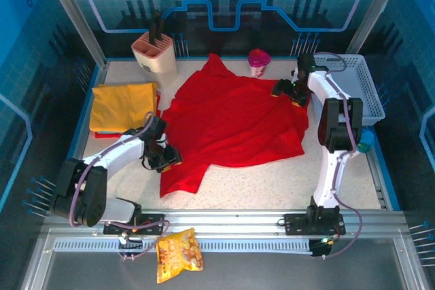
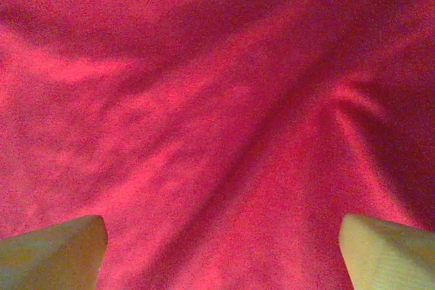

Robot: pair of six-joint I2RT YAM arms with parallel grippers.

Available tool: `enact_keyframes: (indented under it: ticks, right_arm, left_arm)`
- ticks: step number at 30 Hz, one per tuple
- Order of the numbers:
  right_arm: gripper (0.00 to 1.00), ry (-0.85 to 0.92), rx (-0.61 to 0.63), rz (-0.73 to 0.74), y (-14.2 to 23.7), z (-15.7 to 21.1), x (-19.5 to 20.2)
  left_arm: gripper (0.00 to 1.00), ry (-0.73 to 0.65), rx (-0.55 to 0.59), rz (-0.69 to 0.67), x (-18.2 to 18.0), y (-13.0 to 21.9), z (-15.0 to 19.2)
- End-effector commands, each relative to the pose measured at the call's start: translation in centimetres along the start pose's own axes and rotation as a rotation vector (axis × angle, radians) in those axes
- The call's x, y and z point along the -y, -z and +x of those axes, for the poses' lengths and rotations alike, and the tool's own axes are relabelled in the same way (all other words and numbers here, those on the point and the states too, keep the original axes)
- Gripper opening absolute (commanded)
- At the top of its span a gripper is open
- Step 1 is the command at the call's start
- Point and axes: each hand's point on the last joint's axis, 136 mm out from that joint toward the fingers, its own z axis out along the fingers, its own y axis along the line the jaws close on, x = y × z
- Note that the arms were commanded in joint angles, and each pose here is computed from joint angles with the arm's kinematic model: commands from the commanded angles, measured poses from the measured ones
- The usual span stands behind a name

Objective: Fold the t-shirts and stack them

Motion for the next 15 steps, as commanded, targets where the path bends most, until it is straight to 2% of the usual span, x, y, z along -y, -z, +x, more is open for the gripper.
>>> enact_keyframes:
  ticks: [1, 7, 11, 12, 13, 15]
  right_arm:
    - [0.88, 0.021, 0.051, -0.04, 5.6, 1.5, -1.6]
    - [0.69, -0.075, 0.001, 0.032, 7.2, 8.7, 2.5]
    - [0.42, -0.121, -0.057, 0.079, 6.5, 13.2, 5.7]
    - [0.32, -0.144, -0.074, 0.091, 6.4, 14.3, 6.5]
    - [0.27, -0.166, -0.083, 0.099, 6.5, 15.0, 7.1]
    - [0.27, -0.19, -0.085, 0.097, 6.3, 16.5, 7.9]
  left_arm:
    - [0.46, -0.017, -0.004, 0.019, 0.8, 0.2, -0.1]
    - [0.46, -0.047, 0.017, 0.055, 2.4, 0.8, -1.3]
    - [0.45, -0.065, 0.009, 0.071, 3.3, 1.0, -1.7]
    - [0.45, -0.07, 0.008, 0.071, 3.4, 1.0, -1.7]
    - [0.45, -0.073, 0.009, 0.072, 3.5, 1.0, -1.7]
    - [0.45, -0.076, 0.011, 0.073, 3.5, 1.1, -1.6]
